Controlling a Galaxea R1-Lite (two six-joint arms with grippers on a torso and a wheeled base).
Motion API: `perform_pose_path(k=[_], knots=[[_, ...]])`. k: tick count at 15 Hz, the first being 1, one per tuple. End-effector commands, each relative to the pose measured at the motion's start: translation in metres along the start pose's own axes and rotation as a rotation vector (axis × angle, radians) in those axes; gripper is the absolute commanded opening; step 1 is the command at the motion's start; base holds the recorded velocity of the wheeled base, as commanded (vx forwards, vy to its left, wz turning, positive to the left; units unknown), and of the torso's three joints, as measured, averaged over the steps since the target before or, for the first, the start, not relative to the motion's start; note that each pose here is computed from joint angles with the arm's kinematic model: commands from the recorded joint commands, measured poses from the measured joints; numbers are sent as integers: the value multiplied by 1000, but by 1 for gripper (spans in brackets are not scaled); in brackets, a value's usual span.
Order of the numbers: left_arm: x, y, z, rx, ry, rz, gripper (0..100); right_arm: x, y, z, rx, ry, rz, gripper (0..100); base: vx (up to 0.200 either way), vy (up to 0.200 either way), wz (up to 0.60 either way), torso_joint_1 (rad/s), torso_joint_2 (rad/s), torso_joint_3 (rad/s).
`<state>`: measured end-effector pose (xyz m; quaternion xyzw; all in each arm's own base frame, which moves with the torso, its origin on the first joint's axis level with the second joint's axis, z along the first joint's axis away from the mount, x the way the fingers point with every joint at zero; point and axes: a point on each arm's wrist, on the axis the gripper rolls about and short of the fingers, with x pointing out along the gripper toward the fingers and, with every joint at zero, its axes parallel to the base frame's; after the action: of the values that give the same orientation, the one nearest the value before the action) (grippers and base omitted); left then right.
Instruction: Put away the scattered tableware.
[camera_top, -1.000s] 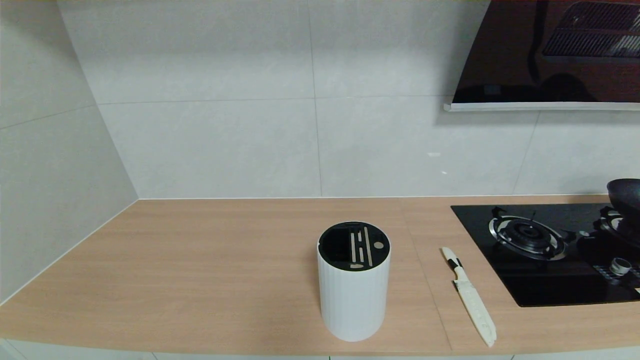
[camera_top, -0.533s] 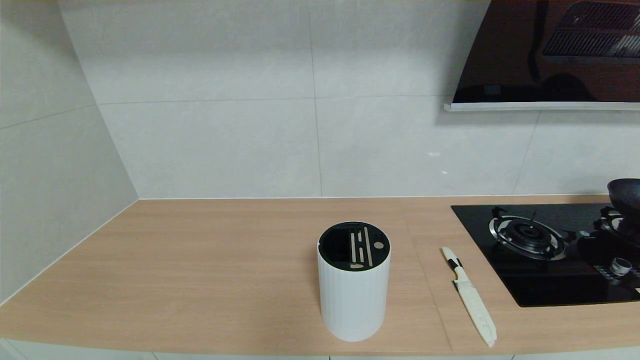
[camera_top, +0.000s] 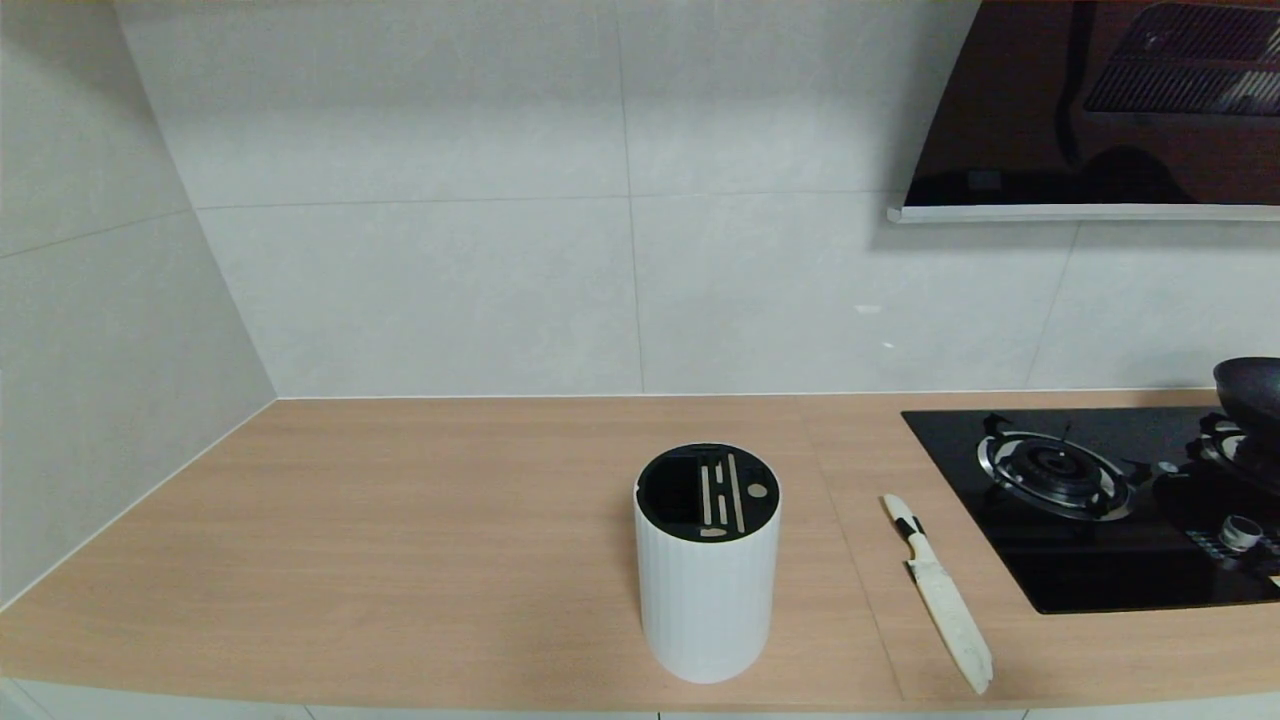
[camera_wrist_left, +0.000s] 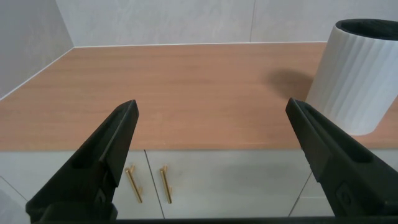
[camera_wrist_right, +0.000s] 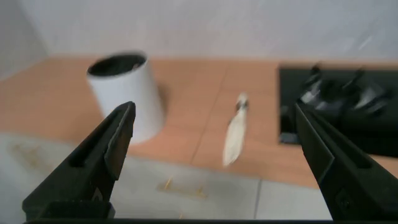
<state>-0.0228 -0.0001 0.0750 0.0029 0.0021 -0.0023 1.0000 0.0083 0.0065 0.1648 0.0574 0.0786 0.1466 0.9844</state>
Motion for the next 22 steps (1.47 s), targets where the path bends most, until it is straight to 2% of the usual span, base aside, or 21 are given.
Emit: perform_pose_path(k=[1, 4, 5, 6, 7, 10, 13, 16, 17, 18, 22], knots=[[0, 0, 0, 0, 0, 0, 100, 91, -15, 35, 75, 315, 73, 100, 0, 0, 0, 0, 0, 0], [0, 0, 0, 0, 0, 0, 100, 157, -21, 30, 74, 429, 78, 100, 0, 0, 0, 0, 0, 0], [0, 0, 0, 0, 0, 0, 100, 166, -22, 28, 71, 443, 64, 100, 0, 0, 0, 0, 0, 0], [0, 0, 0, 0, 0, 0, 100, 196, -25, 16, 56, 484, 14, 100, 0, 0, 0, 0, 0, 0], [0, 0, 0, 0, 0, 0, 100, 205, -25, 13, 49, 490, 3, 100, 0, 0, 0, 0, 0, 0], [0, 0, 0, 0, 0, 0, 100, 263, -34, -21, 30, 521, -51, 100, 0, 0, 0, 0, 0, 0], [0, 0, 0, 0, 0, 0, 100, 296, -42, -45, 11, 564, -127, 100, 0, 0, 0, 0, 0, 0], [0, 0, 0, 0, 0, 0, 100, 318, -46, -80, -30, 651, -171, 100, 0, 0, 0, 0, 0, 0], [0, 0, 0, 0, 0, 0, 100, 318, -45, -80, -31, 653, -170, 100, 0, 0, 0, 0, 0, 0], [0, 0, 0, 0, 0, 0, 100, 329, -48, -97, -43, 636, -192, 100, 0, 0, 0, 0, 0, 0], [0, 0, 0, 0, 0, 0, 100, 342, -50, -127, -73, 641, -244, 100, 0, 0, 0, 0, 0, 0]])
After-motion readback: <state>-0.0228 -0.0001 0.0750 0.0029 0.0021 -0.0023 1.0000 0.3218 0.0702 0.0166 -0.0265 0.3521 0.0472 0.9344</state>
